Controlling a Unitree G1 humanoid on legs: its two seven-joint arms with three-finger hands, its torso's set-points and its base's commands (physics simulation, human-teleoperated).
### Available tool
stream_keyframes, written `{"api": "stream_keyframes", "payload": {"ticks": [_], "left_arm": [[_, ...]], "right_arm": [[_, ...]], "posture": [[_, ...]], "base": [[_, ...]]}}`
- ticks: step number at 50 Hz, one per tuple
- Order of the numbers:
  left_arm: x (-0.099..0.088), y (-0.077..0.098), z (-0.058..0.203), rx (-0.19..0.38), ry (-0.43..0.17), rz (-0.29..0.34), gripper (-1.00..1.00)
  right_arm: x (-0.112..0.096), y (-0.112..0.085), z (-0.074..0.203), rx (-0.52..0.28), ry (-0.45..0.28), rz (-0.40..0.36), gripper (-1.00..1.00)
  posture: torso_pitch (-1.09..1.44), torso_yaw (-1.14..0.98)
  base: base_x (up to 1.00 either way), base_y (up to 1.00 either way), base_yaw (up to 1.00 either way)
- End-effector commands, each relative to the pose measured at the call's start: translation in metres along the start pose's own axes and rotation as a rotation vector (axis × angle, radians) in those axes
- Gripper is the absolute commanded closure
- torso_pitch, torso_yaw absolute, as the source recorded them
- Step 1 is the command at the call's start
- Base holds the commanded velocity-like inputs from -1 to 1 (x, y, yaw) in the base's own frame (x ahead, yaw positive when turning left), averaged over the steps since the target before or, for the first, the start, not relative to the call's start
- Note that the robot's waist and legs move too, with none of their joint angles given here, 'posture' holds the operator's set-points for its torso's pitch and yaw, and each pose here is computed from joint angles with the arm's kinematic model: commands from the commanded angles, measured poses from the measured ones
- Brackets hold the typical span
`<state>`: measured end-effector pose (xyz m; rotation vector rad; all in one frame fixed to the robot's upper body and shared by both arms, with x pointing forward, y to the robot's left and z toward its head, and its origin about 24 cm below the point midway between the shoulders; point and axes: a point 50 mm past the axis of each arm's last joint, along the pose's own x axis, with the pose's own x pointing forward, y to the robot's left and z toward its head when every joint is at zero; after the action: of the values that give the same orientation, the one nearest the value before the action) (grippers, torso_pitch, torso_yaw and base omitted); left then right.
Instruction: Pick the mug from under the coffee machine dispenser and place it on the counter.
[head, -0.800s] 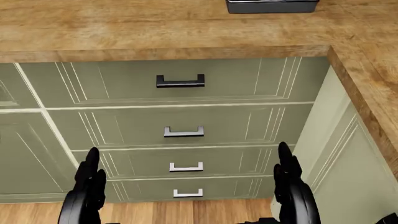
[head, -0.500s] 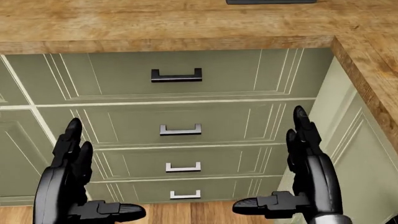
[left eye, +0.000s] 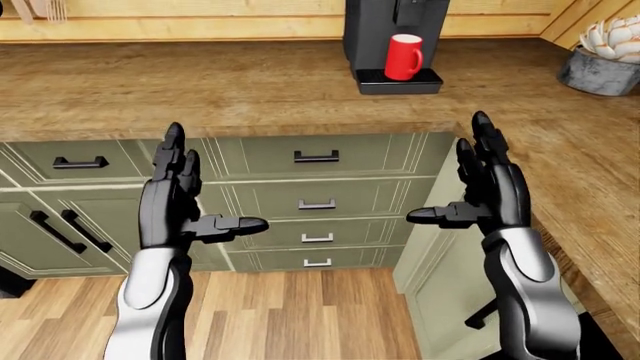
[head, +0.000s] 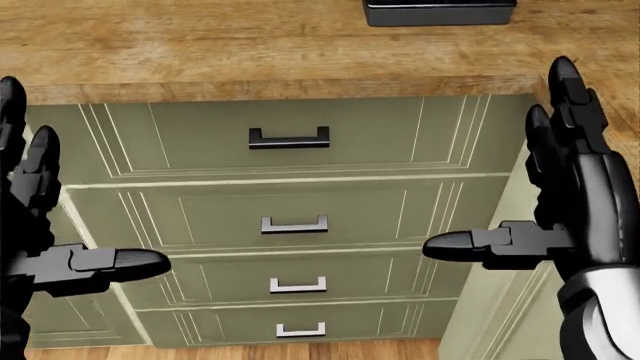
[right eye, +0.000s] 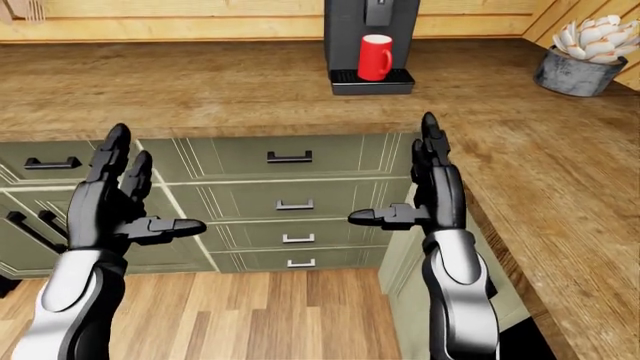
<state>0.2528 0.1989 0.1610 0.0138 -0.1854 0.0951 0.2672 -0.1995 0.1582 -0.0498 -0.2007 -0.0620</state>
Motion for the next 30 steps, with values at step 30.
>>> {"api": "stream_keyframes", "payload": {"ticks": [30], "left_arm": [[0.000,0.007,0.040,0.009,-0.125,0.014,-1.00]], "right_arm": [[-0.002,-0.005,0.046,-0.004,-0.144,-0.014,-1.00]], "posture": [[0.00,0.00]], "base": [[0.20,0.00,0.00]]}}
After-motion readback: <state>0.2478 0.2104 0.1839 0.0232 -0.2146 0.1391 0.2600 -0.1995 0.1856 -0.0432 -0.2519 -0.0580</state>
